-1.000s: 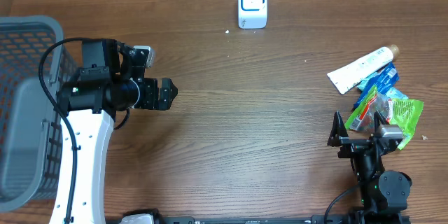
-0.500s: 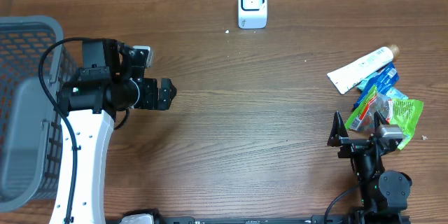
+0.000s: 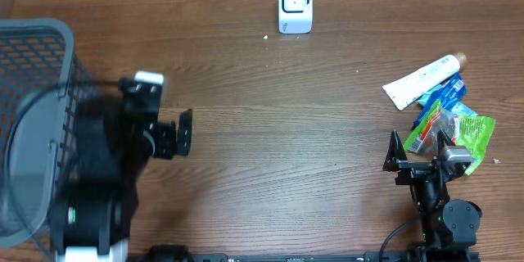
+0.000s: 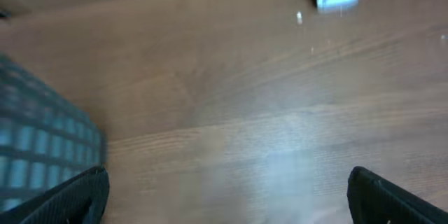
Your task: Scan the item barcode
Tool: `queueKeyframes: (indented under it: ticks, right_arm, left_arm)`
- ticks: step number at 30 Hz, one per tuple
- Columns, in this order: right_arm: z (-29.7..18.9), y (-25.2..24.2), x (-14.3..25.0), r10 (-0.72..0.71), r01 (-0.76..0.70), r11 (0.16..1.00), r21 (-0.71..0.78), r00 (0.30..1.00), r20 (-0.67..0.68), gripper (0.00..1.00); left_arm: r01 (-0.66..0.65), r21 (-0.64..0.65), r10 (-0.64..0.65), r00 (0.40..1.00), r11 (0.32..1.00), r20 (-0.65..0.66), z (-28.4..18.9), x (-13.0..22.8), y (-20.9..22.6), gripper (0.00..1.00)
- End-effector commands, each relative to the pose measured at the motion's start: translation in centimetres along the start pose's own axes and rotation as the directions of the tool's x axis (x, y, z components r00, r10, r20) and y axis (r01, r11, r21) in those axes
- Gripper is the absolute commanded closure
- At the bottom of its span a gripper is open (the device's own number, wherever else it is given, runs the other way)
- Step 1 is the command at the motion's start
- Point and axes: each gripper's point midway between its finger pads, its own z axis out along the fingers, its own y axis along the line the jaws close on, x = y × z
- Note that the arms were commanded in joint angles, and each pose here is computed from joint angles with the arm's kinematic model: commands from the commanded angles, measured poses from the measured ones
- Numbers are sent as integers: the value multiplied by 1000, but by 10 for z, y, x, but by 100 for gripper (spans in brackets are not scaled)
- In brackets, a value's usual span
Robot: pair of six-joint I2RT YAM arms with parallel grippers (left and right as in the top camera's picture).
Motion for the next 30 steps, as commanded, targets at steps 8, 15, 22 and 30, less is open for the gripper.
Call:
queueKeyframes:
  ticks: [8, 15, 22, 30]
  right_arm:
    - [0, 3, 1, -4, 4, 1000, -17, 1000, 7, 0]
    - [0, 3, 1, -4, 5, 1000, -17, 1000, 7, 0]
    - [0, 3, 1, -4, 5, 1000, -17, 1000, 7, 0]
    - [0, 3, 1, -4, 5, 1000, -17, 1000, 7, 0]
  left_arm:
    - [15, -66, 10, 931, 998, 365, -2, 19, 1, 1]
    - [52, -75, 3, 803, 996, 596, 5, 36, -2, 1]
    - [67, -98, 20, 721, 993, 693, 20, 69, -2, 1]
    - [66, -94, 10, 764, 993, 645, 50, 95, -4, 1]
